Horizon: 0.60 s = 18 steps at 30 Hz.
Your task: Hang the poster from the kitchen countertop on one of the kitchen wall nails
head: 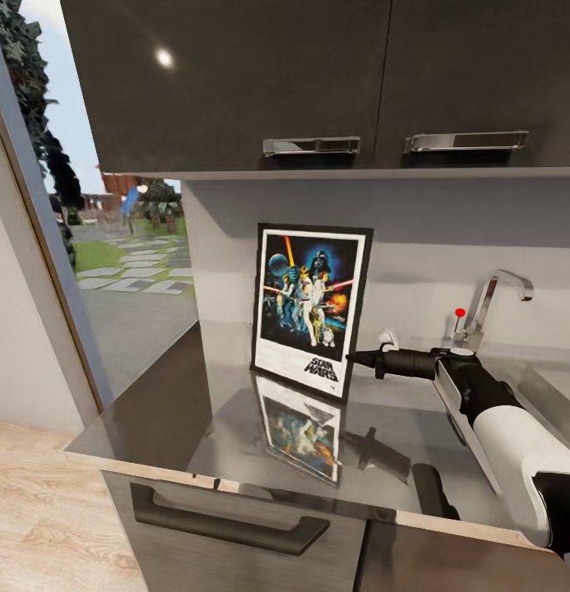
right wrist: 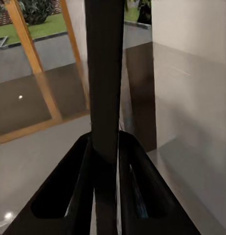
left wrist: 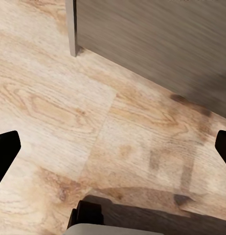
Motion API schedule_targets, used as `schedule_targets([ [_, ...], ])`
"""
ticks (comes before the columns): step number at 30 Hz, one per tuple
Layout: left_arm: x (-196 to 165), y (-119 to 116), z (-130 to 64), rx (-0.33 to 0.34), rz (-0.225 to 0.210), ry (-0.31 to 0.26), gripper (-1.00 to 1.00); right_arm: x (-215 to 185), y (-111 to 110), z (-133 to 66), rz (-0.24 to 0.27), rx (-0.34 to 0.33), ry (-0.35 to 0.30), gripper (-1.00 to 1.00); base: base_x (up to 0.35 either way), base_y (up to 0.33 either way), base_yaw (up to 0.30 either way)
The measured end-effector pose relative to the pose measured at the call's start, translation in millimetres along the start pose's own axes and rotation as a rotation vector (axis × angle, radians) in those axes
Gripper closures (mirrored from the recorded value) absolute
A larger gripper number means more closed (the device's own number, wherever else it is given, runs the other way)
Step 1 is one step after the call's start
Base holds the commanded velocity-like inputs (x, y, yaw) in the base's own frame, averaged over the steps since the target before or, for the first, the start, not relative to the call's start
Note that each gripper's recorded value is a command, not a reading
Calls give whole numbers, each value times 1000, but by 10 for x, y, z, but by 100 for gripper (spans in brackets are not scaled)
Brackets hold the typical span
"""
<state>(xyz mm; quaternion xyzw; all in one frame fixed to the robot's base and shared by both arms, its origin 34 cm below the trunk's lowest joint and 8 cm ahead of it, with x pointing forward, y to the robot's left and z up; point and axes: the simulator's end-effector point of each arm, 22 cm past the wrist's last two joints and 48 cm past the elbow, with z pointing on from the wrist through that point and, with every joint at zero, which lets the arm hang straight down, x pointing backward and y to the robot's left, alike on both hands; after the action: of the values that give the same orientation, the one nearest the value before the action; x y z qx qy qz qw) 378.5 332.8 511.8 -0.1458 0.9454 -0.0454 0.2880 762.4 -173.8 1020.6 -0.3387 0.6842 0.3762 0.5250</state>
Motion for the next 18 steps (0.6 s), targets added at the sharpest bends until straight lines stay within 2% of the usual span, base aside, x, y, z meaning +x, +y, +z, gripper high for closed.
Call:
schedule_targets([
  [9,0,2,0,0,0,0,-100,-23,9,5,-5,-2,-3,100,0,0,0],
  [10,2,2,-1,0,0,0,-100,-222,43,-12,-48,-3,-23,100,0,0,0],
  [18,0,5,-1,-1,0,0,-100,-272,51,-17,-60,-1,-25,100,0,0,0],
])
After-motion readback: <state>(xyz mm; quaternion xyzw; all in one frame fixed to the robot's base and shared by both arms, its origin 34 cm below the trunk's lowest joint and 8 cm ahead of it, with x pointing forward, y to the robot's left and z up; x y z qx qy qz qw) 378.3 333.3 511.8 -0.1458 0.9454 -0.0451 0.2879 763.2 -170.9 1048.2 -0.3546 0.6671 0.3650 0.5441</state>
